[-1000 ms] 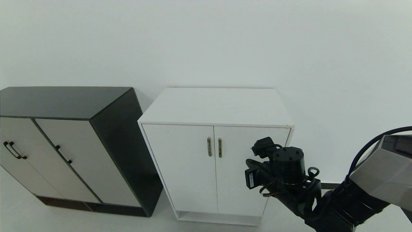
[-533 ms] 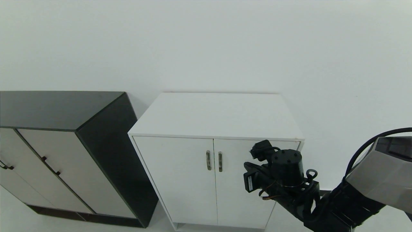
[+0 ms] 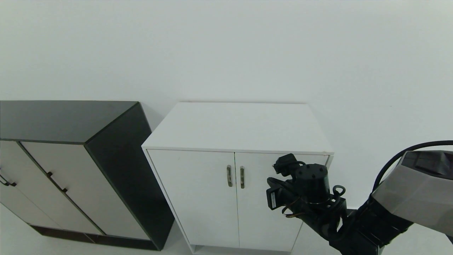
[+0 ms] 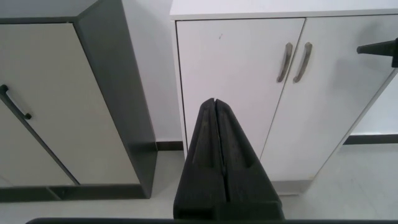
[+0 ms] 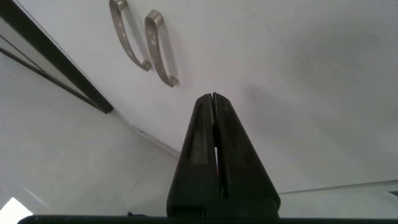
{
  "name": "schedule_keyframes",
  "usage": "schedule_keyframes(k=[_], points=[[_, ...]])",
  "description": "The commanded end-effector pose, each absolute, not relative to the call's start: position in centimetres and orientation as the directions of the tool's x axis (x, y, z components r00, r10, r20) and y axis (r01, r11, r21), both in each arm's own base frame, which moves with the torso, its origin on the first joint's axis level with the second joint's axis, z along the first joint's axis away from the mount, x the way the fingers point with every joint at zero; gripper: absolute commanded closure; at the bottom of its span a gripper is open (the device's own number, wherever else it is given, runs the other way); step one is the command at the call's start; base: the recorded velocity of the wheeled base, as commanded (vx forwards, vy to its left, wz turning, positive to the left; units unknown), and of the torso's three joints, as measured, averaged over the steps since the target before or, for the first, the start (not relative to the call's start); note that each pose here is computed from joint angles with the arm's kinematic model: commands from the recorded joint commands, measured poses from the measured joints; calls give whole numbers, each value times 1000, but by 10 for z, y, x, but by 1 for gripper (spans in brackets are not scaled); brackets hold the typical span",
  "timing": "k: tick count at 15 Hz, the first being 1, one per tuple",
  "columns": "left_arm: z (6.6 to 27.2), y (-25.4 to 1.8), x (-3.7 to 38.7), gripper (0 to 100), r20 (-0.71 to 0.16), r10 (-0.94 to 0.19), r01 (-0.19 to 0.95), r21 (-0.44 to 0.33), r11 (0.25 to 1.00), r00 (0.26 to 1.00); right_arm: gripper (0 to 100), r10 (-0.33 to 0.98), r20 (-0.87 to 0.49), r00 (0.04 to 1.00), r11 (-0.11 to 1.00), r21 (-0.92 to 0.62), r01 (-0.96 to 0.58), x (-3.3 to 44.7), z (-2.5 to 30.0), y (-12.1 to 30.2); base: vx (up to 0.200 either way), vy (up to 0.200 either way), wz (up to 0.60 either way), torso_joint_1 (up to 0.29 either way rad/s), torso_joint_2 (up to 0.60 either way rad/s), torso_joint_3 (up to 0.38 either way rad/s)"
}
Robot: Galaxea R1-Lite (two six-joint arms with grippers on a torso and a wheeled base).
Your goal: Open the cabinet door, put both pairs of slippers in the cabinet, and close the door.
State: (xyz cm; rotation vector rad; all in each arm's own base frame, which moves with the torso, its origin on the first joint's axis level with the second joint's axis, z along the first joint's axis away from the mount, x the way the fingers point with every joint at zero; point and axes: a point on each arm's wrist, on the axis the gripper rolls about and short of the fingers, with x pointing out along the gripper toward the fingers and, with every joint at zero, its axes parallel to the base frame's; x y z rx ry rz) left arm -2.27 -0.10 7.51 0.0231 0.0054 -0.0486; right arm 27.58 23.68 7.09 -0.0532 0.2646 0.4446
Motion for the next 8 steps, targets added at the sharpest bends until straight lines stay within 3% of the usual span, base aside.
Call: schedule_keyframes(k=[1,8], points=[[75,-1,-23,100,-6,-49,49,23,999,999,100,405,-273,873,908,3,-420,282,65,236,0,0,0,0,0,0],[75,-1,-23,100,-6,-49,49,24,998,999,100,384,-274,882,917,4,-398,295,57,236,0,0,0,0,0,0]])
